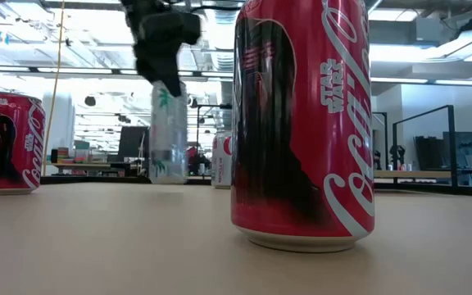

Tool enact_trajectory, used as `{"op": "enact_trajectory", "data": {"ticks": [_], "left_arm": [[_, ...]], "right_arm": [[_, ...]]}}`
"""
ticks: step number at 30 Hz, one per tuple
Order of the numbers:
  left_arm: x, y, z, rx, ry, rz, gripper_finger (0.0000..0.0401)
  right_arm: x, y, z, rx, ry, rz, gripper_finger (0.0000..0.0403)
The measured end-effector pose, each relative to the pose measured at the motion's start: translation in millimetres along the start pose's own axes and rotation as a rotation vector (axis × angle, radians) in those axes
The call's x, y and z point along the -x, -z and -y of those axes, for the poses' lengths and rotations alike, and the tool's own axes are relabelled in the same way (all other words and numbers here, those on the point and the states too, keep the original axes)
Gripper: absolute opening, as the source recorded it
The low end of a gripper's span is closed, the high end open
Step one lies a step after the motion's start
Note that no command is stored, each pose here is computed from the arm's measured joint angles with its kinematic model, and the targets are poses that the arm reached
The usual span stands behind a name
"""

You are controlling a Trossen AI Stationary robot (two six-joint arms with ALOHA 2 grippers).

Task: Place canned beverage on shelf
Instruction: Put the top white-pink soda can on the shelf

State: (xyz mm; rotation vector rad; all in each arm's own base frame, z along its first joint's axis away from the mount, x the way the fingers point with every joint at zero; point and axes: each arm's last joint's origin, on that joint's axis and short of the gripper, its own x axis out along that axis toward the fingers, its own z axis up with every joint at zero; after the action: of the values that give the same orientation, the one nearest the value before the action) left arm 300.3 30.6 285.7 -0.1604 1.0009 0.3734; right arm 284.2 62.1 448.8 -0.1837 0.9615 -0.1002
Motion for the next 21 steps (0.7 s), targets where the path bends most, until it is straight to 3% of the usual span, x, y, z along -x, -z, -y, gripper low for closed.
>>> {"op": "enact_trajectory", "data": {"ticks": [10, 21], "left_arm": [[-29.5, -45.3, 36.5, -0.104, 0.007, 0.008, 0.0243], [-38.7, -49.7, 39.5, -0.063, 0.029, 0.000, 0.0286]], "right_arm": [[1.2, 60.2, -24.1, -0.083, 0.082, 0.084, 0.0356], [-36.7, 97.6, -53.6, -0.110, 0.038, 0.140, 0.0356]]}}
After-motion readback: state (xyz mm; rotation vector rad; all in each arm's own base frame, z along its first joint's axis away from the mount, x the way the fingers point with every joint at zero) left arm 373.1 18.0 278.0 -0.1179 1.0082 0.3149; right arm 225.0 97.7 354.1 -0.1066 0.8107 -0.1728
